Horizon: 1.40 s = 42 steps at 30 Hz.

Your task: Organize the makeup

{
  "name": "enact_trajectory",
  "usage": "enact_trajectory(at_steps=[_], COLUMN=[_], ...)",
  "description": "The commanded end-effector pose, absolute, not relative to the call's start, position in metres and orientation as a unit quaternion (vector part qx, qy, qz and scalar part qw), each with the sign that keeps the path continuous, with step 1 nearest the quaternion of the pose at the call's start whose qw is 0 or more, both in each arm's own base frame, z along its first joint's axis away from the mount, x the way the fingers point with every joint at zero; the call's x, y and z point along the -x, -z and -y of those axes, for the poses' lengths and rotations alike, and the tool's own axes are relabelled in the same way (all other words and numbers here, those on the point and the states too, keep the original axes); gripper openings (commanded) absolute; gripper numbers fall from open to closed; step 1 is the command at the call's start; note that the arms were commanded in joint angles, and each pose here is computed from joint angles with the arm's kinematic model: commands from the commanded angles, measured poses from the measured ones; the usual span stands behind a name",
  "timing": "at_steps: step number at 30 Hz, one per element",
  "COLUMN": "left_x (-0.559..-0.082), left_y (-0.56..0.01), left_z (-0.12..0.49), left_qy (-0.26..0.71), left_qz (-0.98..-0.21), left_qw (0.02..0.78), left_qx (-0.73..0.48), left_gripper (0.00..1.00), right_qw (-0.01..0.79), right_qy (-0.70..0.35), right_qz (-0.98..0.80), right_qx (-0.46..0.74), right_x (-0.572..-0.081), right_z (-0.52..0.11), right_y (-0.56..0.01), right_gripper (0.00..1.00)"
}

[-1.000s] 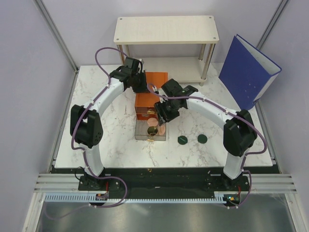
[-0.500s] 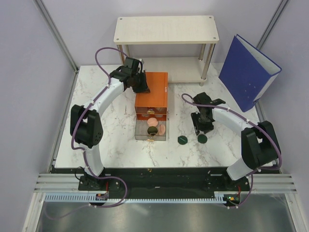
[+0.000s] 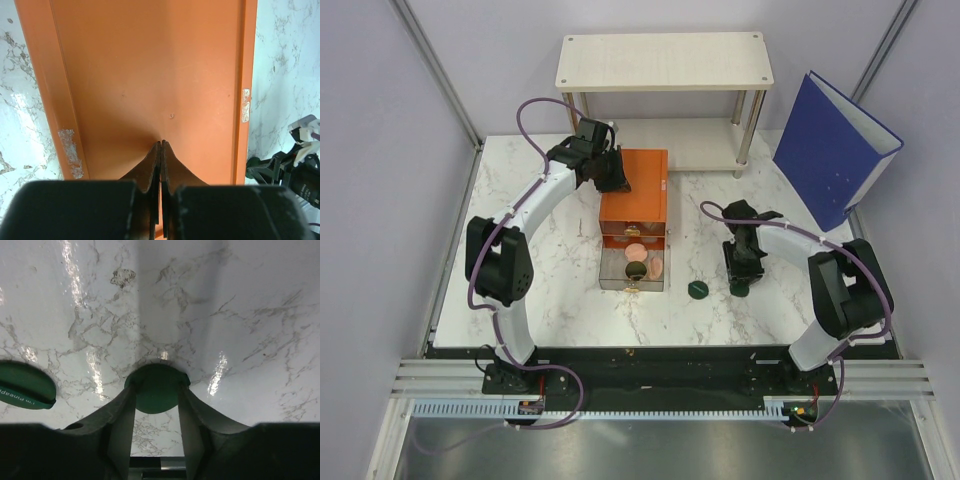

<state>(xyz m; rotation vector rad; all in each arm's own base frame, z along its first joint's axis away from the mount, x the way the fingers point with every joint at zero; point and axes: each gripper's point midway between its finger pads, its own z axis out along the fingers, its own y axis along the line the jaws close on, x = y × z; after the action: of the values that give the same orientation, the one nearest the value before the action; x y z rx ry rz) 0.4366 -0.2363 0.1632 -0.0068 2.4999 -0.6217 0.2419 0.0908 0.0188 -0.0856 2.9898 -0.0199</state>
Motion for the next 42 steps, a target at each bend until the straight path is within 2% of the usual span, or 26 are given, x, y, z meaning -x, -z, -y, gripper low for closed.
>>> enact_trajectory(at_steps=[1,4,10,18,24,33,37,40,42], left_x=[-0.411,-0.411,-0.412,-0.413,-0.413,-0.411,-0.409,-0.409,-0.408], left_y=[-0.102,-0.102,-0.101,-0.101,-0.097,-0.095,-0.095,-0.095,-0.096], left_z=[0.211,0.211,0.210,0.212,0.213,0.214,0.212,0.213,0.213], left_qy=[0.161,0.161,0.158,0.161,0.162,0.164,0.163,0.164,0.164], left_qz=[-0.967,-0.967,-0.967,-0.967,-0.968,-0.968,-0.969,-0.969,-0.969], left_qw=[0.198,0.197,0.199,0.197,0.192,0.187,0.186,0.186,0.185], left_qx=[0.004,0.004,0.003,0.004,0.007,0.014,0.016,0.017,0.019], left_gripper=[0.02,0.02,0.02,0.02,0.02,0.02,0.02,0.02,0.02], right_qw=[0.069,0.060,0.090,0.166,0.208,0.197,0.192,0.196,0.201], right_qy=[-0.014,-0.019,-0.050,-0.188,-0.233,-0.297,-0.301,-0.294,-0.284], right_qz=[-0.997,-0.998,-0.994,-0.961,-0.927,-0.880,-0.869,-0.871,-0.873], right_qx=[0.015,0.015,0.028,0.118,0.210,0.315,0.343,0.341,0.341], right_x=[-0.244,-0.240,-0.254,-0.295,-0.308,-0.288,-0.283,-0.287,-0.290], right_z=[-0.100,-0.101,-0.113,-0.177,-0.240,-0.322,-0.346,-0.352,-0.352], right_y=[-0.007,0.001,-0.017,-0.094,-0.146,-0.164,-0.159,-0.156,-0.153], right_gripper=[0.28,0.00,0.00,0.00,0.00,0.00,0.04,0.11,0.28])
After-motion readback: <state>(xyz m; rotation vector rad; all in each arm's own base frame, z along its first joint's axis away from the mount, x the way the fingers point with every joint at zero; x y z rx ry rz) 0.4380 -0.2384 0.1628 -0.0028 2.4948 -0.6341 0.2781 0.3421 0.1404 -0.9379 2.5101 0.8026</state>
